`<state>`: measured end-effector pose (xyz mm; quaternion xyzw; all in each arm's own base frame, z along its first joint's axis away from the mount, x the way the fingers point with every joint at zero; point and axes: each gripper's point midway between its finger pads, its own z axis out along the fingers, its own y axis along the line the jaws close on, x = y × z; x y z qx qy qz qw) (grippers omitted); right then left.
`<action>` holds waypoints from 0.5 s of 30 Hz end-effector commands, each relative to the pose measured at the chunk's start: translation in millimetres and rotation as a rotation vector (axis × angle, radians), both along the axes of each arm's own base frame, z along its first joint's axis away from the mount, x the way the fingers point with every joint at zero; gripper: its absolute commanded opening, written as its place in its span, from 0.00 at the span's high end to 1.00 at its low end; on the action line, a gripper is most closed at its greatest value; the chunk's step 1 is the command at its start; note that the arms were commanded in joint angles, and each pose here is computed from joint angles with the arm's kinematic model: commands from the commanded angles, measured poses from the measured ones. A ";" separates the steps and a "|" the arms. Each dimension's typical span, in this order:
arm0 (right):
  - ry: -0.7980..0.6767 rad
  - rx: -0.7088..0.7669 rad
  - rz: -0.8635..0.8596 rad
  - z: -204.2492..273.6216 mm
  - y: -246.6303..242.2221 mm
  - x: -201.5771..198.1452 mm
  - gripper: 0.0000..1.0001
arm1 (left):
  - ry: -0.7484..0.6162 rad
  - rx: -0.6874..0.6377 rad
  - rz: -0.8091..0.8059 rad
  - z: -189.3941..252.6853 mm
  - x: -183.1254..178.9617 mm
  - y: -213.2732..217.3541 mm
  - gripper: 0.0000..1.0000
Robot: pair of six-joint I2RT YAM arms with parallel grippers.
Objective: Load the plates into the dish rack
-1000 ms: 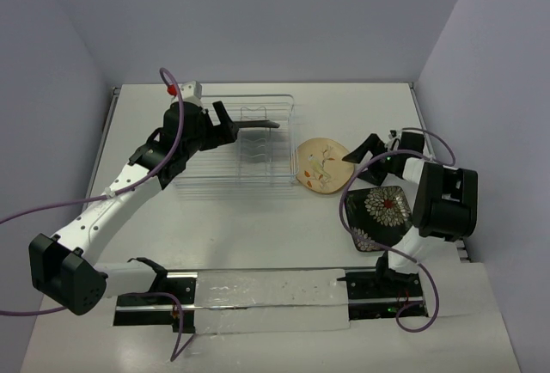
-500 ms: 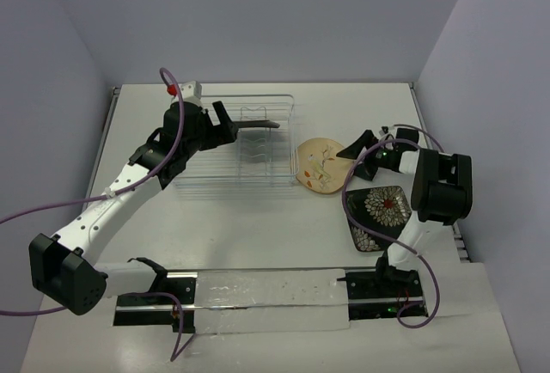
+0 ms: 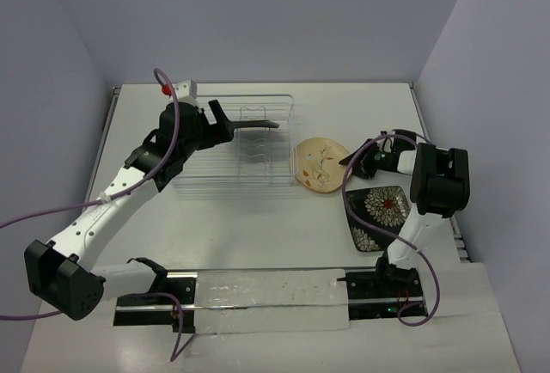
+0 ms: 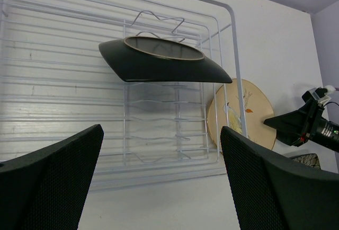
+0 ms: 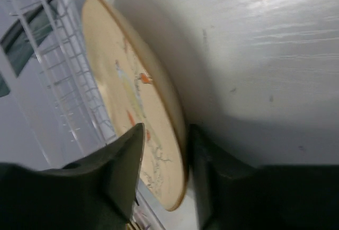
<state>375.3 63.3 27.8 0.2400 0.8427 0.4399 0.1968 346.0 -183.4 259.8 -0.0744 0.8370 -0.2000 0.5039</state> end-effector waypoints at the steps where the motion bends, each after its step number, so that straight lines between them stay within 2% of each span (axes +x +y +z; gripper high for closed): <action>1: 0.037 -0.010 0.030 -6.2 7.1 -2.3 0.62 | -0.044 -0.006 0.023 17.9 -3.2 6.9 0.01; 9: 0.035 -0.071 0.010 -3.8 1.7 -3.4 1.00 | -0.059 -0.011 0.042 23.7 -9.8 14.4 0.01; 13: -0.048 -0.190 0.000 16.5 -12.4 4.3 1.00 | -0.073 -0.018 0.049 29.5 -13.0 17.5 0.01; 15: -0.170 -0.276 -0.014 54.6 -21.5 12.4 1.00 | -0.078 -0.023 0.054 31.6 -14.3 19.1 0.01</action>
